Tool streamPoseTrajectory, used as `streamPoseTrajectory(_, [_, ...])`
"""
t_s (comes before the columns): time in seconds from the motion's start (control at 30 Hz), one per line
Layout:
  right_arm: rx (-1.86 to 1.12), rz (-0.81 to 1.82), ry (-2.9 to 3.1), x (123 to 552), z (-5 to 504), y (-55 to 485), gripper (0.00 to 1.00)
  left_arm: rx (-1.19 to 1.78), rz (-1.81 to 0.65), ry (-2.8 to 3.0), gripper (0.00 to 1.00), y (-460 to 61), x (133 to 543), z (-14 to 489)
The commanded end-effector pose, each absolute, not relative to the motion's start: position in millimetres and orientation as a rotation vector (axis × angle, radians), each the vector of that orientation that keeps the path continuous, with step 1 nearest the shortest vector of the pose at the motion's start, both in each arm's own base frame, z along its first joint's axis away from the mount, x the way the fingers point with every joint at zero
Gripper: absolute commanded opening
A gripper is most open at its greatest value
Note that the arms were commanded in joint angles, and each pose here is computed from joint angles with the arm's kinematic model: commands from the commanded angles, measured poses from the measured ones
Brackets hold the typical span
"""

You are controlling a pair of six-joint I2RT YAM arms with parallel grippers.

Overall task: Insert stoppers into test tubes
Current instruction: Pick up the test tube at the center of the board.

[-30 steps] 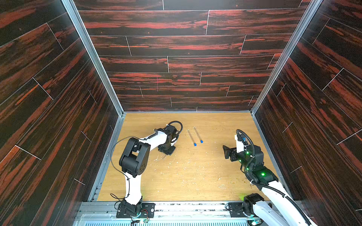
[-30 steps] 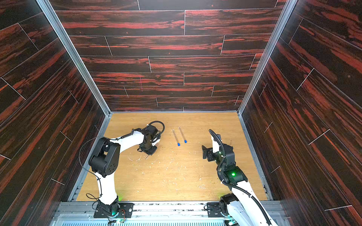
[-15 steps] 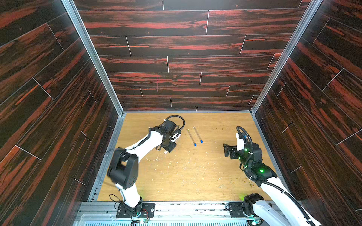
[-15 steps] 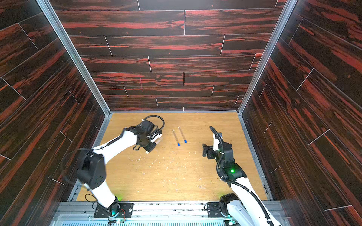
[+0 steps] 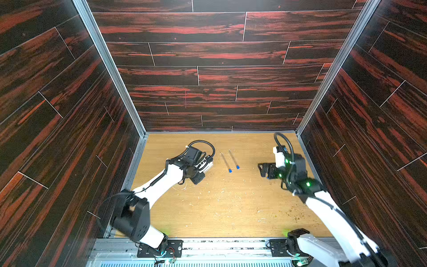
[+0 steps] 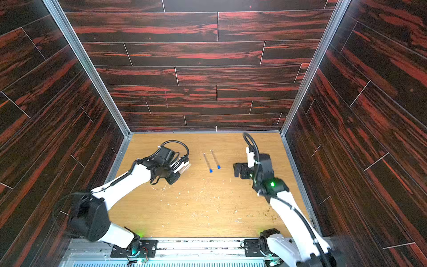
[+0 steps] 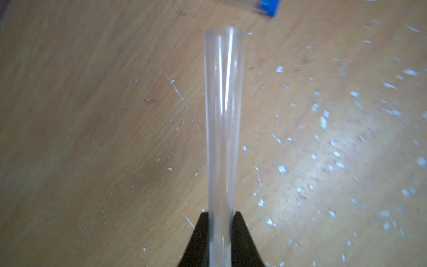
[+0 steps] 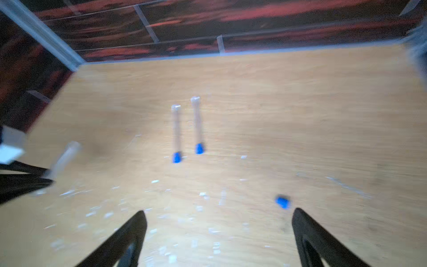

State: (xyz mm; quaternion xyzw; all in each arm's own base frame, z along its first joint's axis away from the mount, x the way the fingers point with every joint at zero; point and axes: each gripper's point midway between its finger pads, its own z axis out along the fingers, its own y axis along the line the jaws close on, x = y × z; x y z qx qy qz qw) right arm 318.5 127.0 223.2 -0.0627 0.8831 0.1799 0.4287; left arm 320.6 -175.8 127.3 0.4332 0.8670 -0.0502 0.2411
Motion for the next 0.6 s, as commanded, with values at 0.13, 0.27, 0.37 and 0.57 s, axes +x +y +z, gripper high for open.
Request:
streamPoseTrajectory(0.13, [-0.084,1.028,2.340,306,235,195,0.92,1.478,-0.264,2.169,0.14,-186,281,155])
streamPoseTrajectory(0.27, [-0.126,1.217,2.370,303,245,234,0.87,1.533,-0.264,2.133,0.14,-187,277,163])
streamPoseTrajectory(0.37, [-0.197,1.283,2.380,298,248,263,0.86,1.587,-0.267,2.094,0.14,-189,273,166])
streamPoseTrajectory(0.57, [-0.272,1.460,2.371,291,252,310,0.82,1.641,-0.248,2.039,0.15,-194,273,177])
